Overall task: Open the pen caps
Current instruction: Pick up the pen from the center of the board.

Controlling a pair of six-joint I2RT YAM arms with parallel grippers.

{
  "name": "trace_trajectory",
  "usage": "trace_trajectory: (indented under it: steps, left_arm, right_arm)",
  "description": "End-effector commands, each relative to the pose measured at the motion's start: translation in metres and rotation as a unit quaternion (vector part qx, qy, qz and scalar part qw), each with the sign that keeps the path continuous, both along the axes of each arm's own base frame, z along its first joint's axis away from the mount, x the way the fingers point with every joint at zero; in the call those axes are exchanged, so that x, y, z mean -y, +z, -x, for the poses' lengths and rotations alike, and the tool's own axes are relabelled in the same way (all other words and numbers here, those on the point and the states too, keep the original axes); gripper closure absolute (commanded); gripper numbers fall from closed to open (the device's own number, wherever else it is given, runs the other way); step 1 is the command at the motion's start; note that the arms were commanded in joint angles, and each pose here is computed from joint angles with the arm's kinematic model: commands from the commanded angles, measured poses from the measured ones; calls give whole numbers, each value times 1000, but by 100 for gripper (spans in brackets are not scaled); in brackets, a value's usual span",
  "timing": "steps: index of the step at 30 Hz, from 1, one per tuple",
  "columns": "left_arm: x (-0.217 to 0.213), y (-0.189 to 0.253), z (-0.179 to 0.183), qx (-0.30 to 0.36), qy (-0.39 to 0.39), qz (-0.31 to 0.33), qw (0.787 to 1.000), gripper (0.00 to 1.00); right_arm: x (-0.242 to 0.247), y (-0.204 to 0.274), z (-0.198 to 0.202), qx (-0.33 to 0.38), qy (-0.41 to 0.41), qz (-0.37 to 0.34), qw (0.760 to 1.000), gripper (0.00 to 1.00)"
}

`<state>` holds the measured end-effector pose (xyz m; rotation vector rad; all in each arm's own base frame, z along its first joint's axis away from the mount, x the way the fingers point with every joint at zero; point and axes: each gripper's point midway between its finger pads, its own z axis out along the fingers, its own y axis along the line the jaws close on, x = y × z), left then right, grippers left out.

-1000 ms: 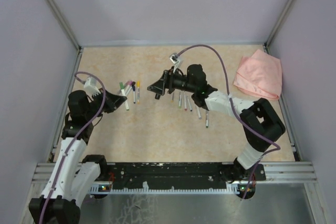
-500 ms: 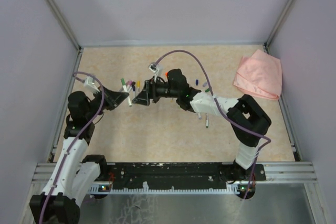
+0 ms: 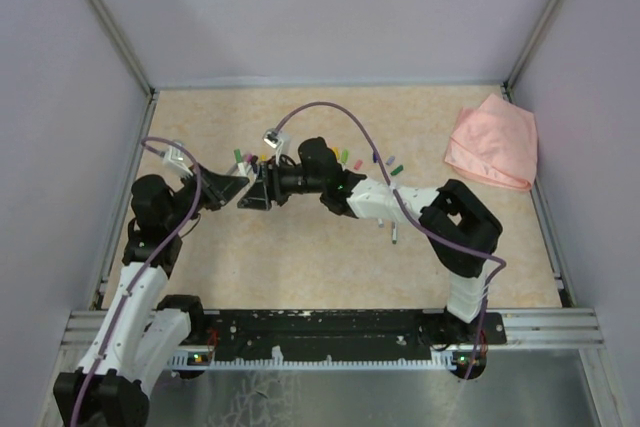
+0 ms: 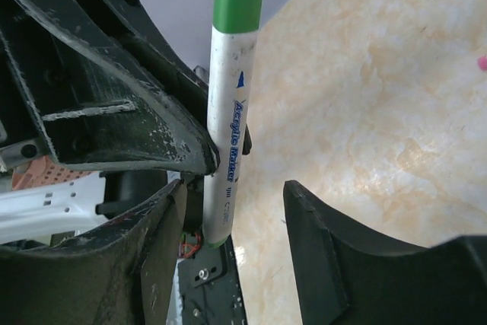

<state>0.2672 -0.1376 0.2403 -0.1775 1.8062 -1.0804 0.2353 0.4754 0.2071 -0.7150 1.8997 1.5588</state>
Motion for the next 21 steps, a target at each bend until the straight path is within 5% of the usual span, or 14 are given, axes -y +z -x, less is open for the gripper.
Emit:
trace_trajectory:
  steps: [1,9,12,21]
  left_arm:
    - [4,10,2,25,-10,-7,1000,100]
    - [8,9,1,26,-16,-11,999,100]
    - [7,10,-1,25,-11,-13,1000,100]
    - [1,29,-7,41,9,-21,999,48]
  right_arm:
    - [-16,29,-1,22,-1,-30,999,48]
    - [-18,29,-4,14,-6,-30,999,80]
    - [-18,30,-1,16,4,-31,999,99]
    - [-4,28,10,8,52,-32,998,100]
